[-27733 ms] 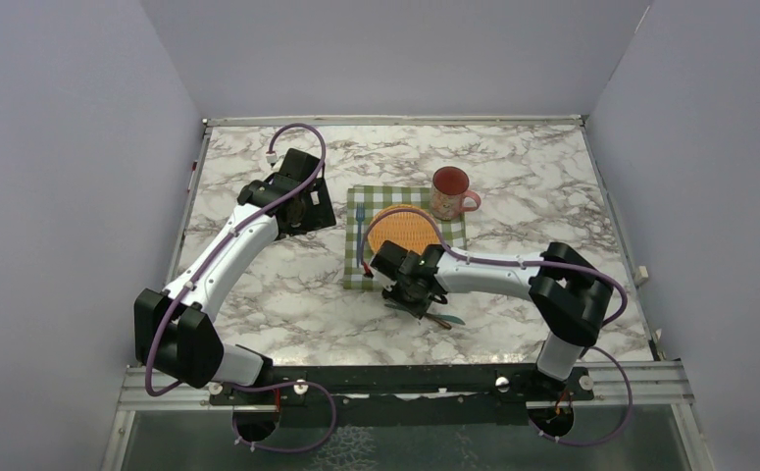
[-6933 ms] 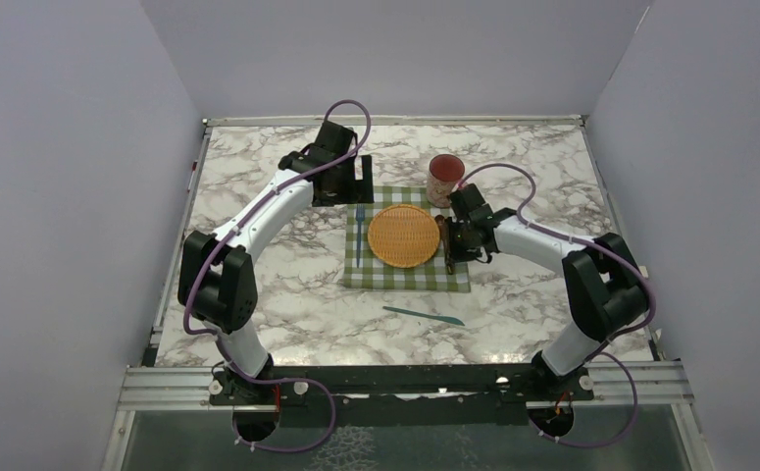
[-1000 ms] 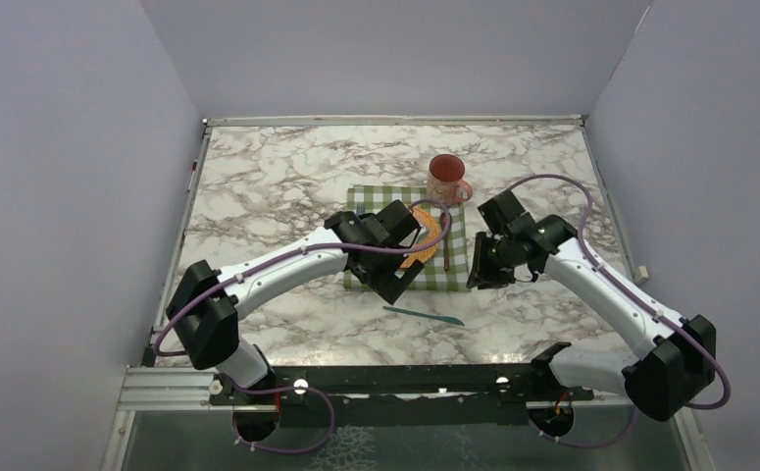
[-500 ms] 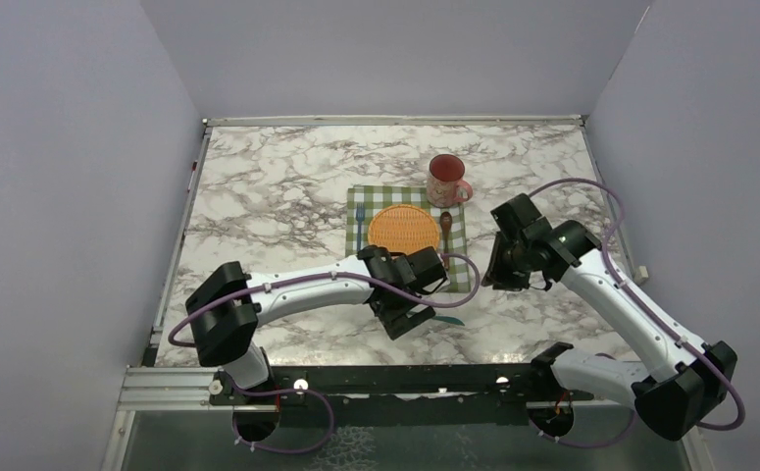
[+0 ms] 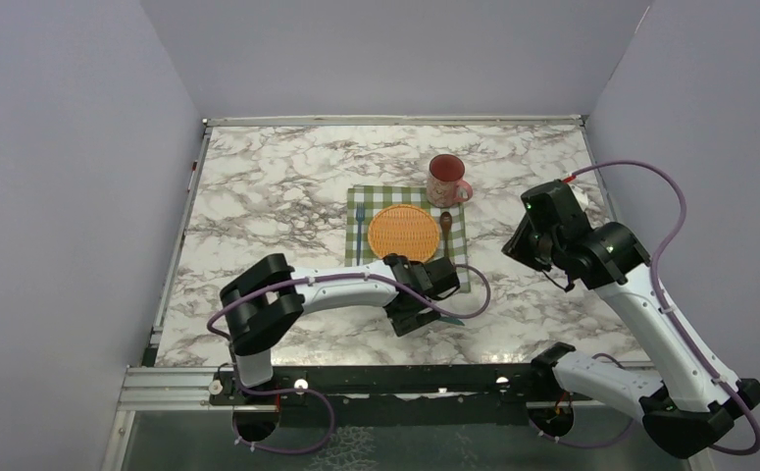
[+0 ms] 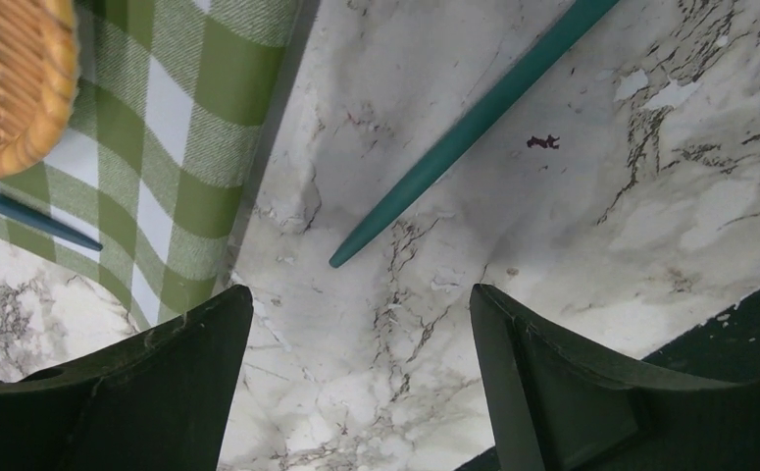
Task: Set the dinner table for one person
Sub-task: Pick up the knife at the center of the board.
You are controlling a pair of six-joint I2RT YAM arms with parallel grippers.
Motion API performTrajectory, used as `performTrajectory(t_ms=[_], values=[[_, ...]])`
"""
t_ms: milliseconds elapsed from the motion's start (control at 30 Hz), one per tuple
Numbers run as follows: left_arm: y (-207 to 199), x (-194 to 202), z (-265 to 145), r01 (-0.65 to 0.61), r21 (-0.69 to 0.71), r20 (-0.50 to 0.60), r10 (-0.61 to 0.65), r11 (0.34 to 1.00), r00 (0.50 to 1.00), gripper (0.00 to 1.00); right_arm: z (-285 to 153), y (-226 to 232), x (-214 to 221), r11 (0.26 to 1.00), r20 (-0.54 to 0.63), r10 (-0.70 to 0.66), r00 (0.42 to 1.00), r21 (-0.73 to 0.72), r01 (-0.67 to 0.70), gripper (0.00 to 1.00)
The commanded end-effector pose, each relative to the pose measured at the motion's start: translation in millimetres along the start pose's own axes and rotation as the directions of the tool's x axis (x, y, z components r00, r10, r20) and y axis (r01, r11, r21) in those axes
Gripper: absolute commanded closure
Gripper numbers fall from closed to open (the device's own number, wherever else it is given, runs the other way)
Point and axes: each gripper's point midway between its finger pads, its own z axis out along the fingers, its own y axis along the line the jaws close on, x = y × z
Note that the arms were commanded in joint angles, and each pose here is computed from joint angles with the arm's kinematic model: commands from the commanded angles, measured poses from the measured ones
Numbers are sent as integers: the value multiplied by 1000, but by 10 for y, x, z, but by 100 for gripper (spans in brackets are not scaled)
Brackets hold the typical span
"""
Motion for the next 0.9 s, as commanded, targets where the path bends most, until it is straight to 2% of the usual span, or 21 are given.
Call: performTrajectory(t_ms=[0,300,600,867], values=[[-47,-167,74,-41,-7,29,42,999,999,16,-7,-127,-18,999,36,23,999,43,-25,70],[-114,-278,206,-47,15,36,46,999,998,19,-45,-98,-107,1000,69,-3,998,25,1,70],[-232,-356,308,-42,67,42,39,997,998,25,-130,-122,-175,1000,105,10,994,16,-11,70],[-409,-326,367,-41,161,18,39,986,999,43,-177,-123,-239,1000,134,15,991,9,-16,70]])
